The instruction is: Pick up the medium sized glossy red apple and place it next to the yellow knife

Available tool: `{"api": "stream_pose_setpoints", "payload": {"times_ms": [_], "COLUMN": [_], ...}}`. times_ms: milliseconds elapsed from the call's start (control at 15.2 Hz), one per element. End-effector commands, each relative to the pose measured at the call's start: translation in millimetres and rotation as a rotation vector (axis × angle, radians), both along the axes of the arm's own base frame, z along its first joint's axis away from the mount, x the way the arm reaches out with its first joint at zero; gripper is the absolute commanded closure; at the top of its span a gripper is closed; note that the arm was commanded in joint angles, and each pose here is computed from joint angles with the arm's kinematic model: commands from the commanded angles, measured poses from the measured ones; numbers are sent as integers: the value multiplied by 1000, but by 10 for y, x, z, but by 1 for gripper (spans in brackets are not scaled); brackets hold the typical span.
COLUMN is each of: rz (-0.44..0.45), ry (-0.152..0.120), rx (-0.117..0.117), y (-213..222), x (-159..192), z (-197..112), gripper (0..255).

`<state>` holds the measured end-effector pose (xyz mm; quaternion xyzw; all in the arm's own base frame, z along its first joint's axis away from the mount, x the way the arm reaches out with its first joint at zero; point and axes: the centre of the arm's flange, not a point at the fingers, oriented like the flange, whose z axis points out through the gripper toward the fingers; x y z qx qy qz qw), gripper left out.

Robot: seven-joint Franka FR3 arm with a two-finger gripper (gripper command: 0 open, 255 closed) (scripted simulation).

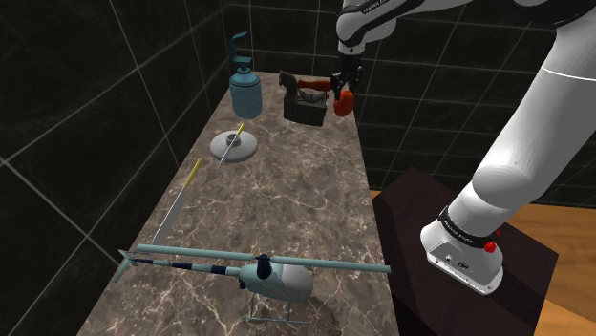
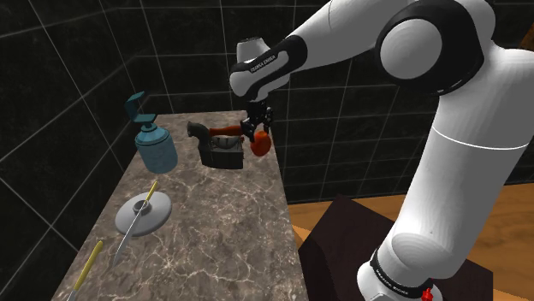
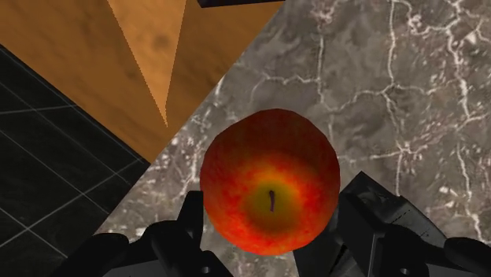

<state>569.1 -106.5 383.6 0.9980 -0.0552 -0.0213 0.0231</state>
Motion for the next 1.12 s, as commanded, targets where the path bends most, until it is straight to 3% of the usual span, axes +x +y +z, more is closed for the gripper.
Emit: {"api": "stream_pose_setpoints", "payload": {"times_ms": [0, 1056], "rz": [0, 0], "ry": [0, 0], "rx": [0, 0], "y": [4, 4], "x": [11, 11], "z": [105, 950], "gripper": [255, 255]}}
